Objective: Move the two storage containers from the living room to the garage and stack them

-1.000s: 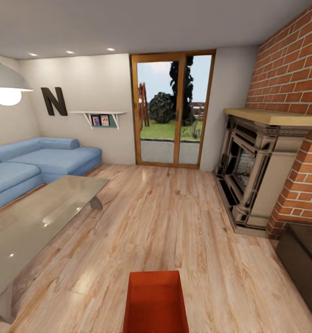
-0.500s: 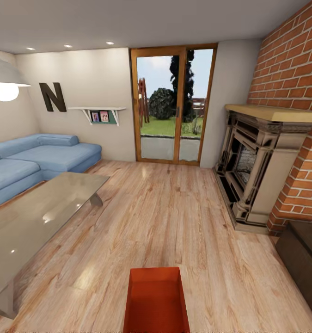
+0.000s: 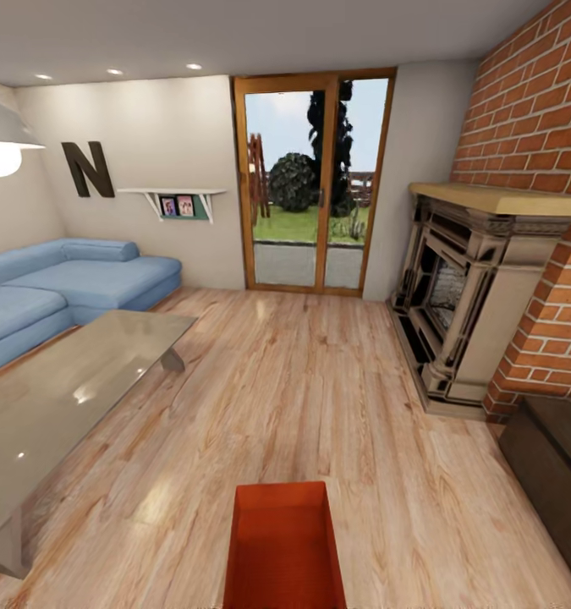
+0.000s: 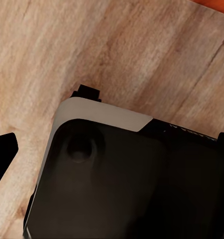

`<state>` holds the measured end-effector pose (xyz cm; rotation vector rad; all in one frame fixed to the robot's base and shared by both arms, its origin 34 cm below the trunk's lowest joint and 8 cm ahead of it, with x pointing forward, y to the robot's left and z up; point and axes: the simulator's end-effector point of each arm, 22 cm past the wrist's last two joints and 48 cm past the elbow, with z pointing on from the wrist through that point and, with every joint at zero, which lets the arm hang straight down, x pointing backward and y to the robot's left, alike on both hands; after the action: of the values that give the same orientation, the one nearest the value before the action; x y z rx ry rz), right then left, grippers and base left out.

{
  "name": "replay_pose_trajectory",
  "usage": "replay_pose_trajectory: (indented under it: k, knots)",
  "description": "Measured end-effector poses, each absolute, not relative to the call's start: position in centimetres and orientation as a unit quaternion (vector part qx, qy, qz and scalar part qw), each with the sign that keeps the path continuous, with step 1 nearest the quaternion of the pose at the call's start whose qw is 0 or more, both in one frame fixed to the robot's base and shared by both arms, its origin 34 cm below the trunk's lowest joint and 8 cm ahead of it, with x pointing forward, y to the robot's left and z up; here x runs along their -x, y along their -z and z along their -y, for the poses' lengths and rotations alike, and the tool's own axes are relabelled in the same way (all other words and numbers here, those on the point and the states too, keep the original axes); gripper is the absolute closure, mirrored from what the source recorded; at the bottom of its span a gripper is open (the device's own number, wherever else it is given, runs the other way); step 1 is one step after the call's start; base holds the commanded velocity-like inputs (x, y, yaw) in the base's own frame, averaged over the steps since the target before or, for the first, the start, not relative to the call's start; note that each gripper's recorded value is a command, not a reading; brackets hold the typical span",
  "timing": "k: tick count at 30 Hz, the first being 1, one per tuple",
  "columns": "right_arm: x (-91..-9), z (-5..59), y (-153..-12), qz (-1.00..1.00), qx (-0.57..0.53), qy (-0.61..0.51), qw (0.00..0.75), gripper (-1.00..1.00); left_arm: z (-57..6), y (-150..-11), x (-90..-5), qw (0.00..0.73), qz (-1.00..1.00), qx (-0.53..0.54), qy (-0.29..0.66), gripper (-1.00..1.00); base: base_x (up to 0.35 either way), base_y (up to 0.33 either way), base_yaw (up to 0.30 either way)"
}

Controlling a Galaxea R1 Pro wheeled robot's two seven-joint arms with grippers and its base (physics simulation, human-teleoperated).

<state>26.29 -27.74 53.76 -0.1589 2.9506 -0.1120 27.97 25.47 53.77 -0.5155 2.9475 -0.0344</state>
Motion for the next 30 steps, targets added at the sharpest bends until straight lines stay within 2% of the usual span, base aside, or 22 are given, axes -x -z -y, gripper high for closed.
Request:
replay_pose_trajectory:
  k: [10, 21, 30]
  knots:
    - [-25.8, 27.8, -53.6, -0.994, 0.055, 0.037, 0.087, -1.0, -25.4, -53.5, -27.3, 0.066, -0.983, 0.173, 0.011, -1.0, 0.0, 0.0, -0.085]
    - [-25.1, 27.7, -53.4, -0.995, 0.059, 0.036, 0.078, -1.0, -25.4, -53.3, -26.6, 0.057, -0.983, 0.172, 0.009, -1.0, 0.0, 0.0, -0.011]
    - [-24.4, 27.6, -53.2, -0.995, 0.061, 0.034, 0.068, -1.0, -25.4, -53.1, -26.1, 0.051, -0.984, 0.173, 0.008, -1.0, 0.0, 0.0, 0.113]
